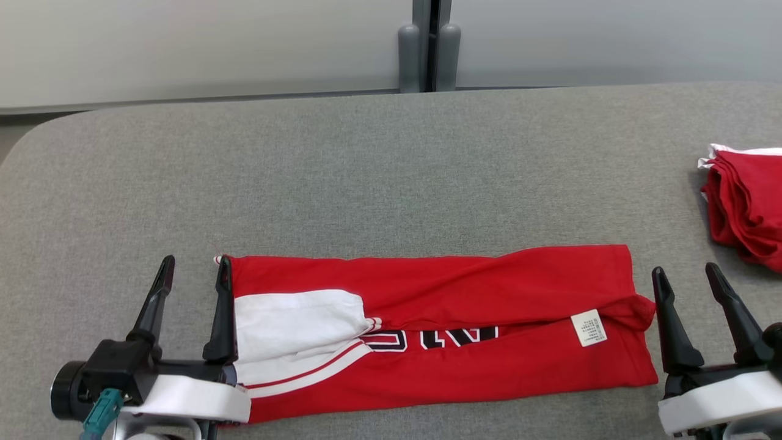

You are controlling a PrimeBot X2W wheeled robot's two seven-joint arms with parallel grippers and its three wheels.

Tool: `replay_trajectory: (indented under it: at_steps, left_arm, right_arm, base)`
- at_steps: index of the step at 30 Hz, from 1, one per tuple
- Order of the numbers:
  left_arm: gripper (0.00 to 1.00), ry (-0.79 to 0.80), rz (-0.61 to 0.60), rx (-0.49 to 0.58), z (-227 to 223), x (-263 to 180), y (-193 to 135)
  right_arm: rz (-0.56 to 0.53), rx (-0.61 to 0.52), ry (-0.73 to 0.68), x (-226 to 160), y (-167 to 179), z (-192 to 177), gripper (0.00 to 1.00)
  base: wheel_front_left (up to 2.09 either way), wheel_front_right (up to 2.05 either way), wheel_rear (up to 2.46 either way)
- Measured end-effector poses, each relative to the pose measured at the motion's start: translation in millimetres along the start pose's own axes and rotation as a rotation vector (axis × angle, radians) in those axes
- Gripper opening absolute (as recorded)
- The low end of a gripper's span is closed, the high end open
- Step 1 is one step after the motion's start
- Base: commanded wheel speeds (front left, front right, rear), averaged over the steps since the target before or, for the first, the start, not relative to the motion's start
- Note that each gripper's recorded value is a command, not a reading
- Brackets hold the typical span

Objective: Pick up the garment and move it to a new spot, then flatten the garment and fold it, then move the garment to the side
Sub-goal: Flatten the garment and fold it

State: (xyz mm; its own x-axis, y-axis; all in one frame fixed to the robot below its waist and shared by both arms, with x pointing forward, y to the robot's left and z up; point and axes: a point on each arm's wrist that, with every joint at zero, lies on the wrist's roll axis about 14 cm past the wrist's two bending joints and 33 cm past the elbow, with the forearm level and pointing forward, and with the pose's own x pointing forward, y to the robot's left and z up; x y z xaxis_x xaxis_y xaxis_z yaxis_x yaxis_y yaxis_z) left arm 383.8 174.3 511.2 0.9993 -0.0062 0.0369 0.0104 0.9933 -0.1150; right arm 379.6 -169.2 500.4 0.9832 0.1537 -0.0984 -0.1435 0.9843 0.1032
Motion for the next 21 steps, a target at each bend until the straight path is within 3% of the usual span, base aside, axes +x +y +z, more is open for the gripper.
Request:
replay_trajectory:
  at_steps: [7,14,21]
  left_arm:
    - [1.0,-0.001,-0.014,-0.016,-5,17,-5]
    - [1.0,0.049,0.008,-0.021,-28,27,1]
    - [1.0,0.054,0.012,-0.016,-33,31,5]
  right_arm:
    - [-0.018,0.017,0.137,22,-15,-43,1.0]
    - [-0.033,0.067,0.354,22,-19,-119,1.0]
    - [-0.027,0.126,0.424,12,-9,-145,1.0]
  base:
    - [0.0,0.0,0.0]
    - [0.0,0.0,0.0]
    - [0.0,0.0,0.0]
